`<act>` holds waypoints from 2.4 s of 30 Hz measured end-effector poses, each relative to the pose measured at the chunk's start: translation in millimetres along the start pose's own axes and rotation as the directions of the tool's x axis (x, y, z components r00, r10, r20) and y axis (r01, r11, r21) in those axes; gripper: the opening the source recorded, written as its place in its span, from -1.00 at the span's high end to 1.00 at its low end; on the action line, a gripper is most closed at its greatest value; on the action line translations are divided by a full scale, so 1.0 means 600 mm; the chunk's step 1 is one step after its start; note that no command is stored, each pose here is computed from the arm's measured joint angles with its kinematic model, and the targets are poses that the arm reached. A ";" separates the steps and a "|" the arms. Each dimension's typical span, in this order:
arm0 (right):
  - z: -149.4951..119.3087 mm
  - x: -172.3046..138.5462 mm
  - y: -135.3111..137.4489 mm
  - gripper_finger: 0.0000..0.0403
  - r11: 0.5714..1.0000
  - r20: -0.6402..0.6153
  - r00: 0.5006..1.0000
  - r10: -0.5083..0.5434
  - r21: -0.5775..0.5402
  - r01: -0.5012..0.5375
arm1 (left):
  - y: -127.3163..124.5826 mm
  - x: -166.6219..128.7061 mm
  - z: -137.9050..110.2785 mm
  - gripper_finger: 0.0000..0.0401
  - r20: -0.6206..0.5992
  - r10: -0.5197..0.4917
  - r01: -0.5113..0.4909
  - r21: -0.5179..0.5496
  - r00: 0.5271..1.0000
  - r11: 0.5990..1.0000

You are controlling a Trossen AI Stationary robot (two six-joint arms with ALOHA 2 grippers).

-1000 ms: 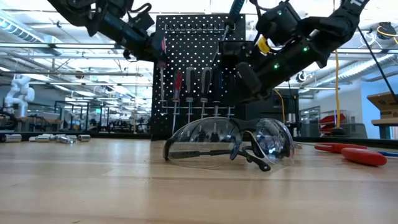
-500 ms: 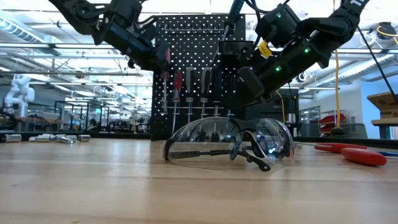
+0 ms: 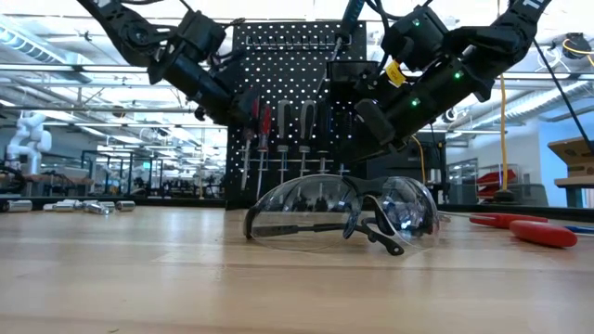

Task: Hang tools onto peg board
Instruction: Hang the red screwdriver onto the peg board

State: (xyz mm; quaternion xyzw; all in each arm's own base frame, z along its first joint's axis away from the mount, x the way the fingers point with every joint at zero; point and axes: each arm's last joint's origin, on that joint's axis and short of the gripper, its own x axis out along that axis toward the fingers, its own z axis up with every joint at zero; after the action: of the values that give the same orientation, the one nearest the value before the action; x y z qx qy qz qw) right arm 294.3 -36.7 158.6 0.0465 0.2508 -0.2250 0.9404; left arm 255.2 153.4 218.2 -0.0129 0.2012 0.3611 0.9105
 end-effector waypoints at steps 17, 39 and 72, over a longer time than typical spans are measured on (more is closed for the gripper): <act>0.003 0.000 0.001 0.15 0.999 0.017 1.000 0.003 -0.039 -0.003 | -0.004 0.022 -0.025 -0.19 -0.070 0.042 -0.042 -0.006 0.997 0.999; 0.030 0.002 -0.008 0.15 0.994 0.157 0.983 0.095 -0.063 -0.086 | -0.016 -0.143 0.012 -0.37 -0.130 -0.095 0.094 -0.013 0.987 0.995; 0.043 0.002 -0.013 0.15 0.985 0.231 0.966 0.113 0.102 -0.140 | -0.032 -0.209 -0.082 -0.37 0.312 -0.523 0.521 0.098 0.793 0.848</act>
State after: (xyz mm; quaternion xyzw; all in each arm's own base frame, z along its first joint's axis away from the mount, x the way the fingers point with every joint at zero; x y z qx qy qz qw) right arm 303.4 -49.3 180.8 0.0920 0.1260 -0.1828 0.9707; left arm 168.1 49.0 217.7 -0.0045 0.0374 0.0924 0.9950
